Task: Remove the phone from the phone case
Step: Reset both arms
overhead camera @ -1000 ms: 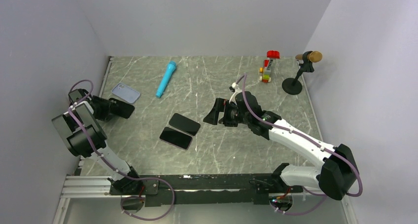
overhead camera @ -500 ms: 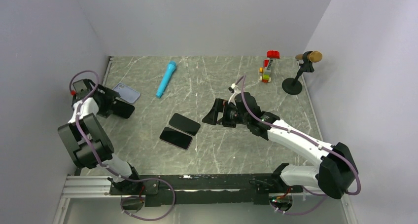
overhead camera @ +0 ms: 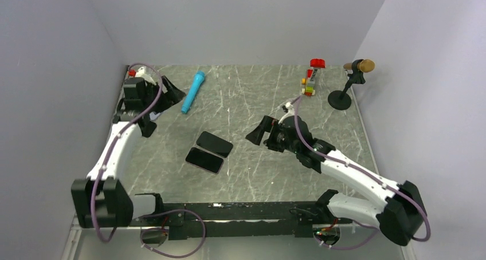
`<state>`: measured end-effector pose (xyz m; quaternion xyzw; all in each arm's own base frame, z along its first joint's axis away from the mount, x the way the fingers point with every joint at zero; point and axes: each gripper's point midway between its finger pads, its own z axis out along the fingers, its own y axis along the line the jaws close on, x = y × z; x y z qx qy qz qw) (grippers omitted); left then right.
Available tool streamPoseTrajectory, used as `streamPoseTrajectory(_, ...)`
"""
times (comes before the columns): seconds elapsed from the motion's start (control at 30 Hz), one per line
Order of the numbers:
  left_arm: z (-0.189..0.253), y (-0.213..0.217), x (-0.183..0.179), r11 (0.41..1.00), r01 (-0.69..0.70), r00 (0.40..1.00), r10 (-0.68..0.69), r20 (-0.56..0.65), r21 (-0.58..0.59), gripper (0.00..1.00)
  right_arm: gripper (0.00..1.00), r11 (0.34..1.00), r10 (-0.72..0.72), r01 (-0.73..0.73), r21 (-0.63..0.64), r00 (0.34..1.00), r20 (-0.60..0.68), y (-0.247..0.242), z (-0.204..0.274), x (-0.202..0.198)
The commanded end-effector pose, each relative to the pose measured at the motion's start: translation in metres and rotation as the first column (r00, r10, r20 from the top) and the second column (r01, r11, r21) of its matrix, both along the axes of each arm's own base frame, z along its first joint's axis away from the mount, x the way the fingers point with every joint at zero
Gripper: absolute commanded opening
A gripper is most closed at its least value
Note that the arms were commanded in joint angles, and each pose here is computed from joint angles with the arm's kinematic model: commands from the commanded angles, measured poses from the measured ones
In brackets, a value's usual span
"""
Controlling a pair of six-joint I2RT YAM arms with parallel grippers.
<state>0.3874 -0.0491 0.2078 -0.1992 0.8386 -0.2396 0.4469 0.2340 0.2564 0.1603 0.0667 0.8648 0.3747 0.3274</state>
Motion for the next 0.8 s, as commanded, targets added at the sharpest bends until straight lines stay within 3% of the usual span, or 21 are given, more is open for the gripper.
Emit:
streamPoseTrajectory(0.0,0.076,-0.044,-0.026,0.974,0.186,0.925,-0.217,0.312,0.127,0.88,1.0,0.976,-0.219,0.219,0.012,0.971,0.099,-0.04,0.024,0.014)
streamPoseTrajectory(0.13,0.113,-0.055,-0.054,0.964,0.164,0.861,-0.244,0.446,0.21,0.98,1.0,0.92,-0.368,0.387,-0.054,0.905,0.213,-0.093,0.054,0.012)
streamPoseTrajectory(0.3,0.15,-0.044,-0.084,0.968,0.08,0.775,-0.211,0.596,0.239,0.99,1.0,0.854,-0.461,0.518,-0.053,0.799,0.385,-0.152,0.106,-0.003)
streamPoseTrajectory(0.57,0.177,-0.056,-0.106,0.946,0.136,0.67,-0.305,0.677,0.293,0.99,1.0,0.862,-0.448,0.498,0.098,0.656,0.608,-0.193,0.173,-0.039)
streamPoseTrajectory(0.77,0.177,-0.064,-0.107,0.938,0.174,0.648,-0.337,0.683,0.298,0.99,1.0,0.862,-0.462,0.477,0.171,0.602,0.651,-0.205,0.183,-0.055)
